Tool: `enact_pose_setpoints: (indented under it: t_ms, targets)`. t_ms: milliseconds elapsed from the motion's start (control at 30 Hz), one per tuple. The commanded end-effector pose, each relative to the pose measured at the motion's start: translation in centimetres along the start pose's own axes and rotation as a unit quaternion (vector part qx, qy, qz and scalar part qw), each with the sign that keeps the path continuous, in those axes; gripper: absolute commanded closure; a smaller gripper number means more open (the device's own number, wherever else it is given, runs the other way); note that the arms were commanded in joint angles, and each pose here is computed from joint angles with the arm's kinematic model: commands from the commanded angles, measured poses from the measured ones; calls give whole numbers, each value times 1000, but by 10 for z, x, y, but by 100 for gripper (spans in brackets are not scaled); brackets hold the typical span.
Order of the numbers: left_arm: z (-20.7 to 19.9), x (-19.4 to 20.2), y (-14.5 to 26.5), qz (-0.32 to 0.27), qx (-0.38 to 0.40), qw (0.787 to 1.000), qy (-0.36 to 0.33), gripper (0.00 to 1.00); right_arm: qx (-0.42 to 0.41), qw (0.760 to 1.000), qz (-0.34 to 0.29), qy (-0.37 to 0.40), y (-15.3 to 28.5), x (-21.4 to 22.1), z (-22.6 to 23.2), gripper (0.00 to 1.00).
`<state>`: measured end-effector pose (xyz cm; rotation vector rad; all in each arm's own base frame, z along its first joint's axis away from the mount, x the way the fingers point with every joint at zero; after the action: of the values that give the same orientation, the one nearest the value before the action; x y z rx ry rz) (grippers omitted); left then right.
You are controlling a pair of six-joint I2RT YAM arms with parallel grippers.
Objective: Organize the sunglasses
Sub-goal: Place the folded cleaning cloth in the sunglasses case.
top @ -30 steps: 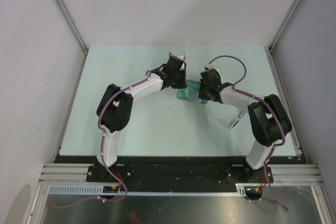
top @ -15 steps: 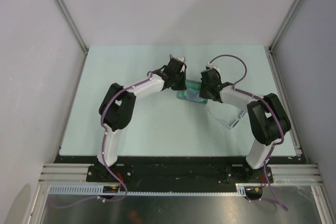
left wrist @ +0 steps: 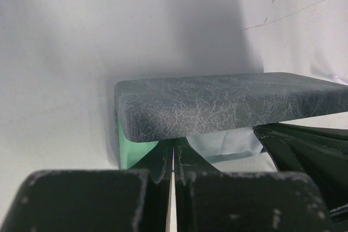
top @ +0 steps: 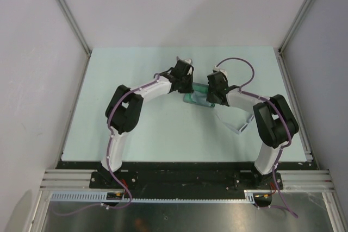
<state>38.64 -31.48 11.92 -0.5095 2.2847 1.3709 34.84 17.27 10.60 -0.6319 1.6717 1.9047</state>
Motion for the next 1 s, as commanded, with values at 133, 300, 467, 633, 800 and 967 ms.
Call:
enact_pose_setpoints:
  t_ms: [133, 300, 467, 633, 800, 967]
  targets:
    - [3, -5, 2, -10, -2, 1000, -8, 100, 5, 1000, -12, -2, -1, -11, 2, 94]
    - [4, -3, 0, -7, -7, 1000, -8, 100, 8, 1000, -2, -5, 0, -7, 1, 94]
    - [7, 0, -3, -2, -14, 1000, -9, 100, 22, 1000, 6, -11, 0, -4, -2, 94]
    - [9, 2, -4, 3, -15, 1000, -10, 99, 30, 999, 0, -15, 1, -6, -4, 94]
    - [11, 4, -4, 3, -20, 1000, -14, 100, 33, 999, -8, -12, 0, -7, -2, 92]
    - [13, 4, -5, 0, -27, 1000, -16, 100, 35, 999, -9, -11, -2, -7, -2, 91]
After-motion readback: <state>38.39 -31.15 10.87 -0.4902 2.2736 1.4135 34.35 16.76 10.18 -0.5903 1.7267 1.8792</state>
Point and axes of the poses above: each gripper's point midway between its finger pads, its own y axis back along the fingers, its own z axis along the line the jaws close on, x = y × z, the point moved 8 cm from there along y, back along the fingers, and after that the axes turned 5 degrees about y, right-handed, at the moved point
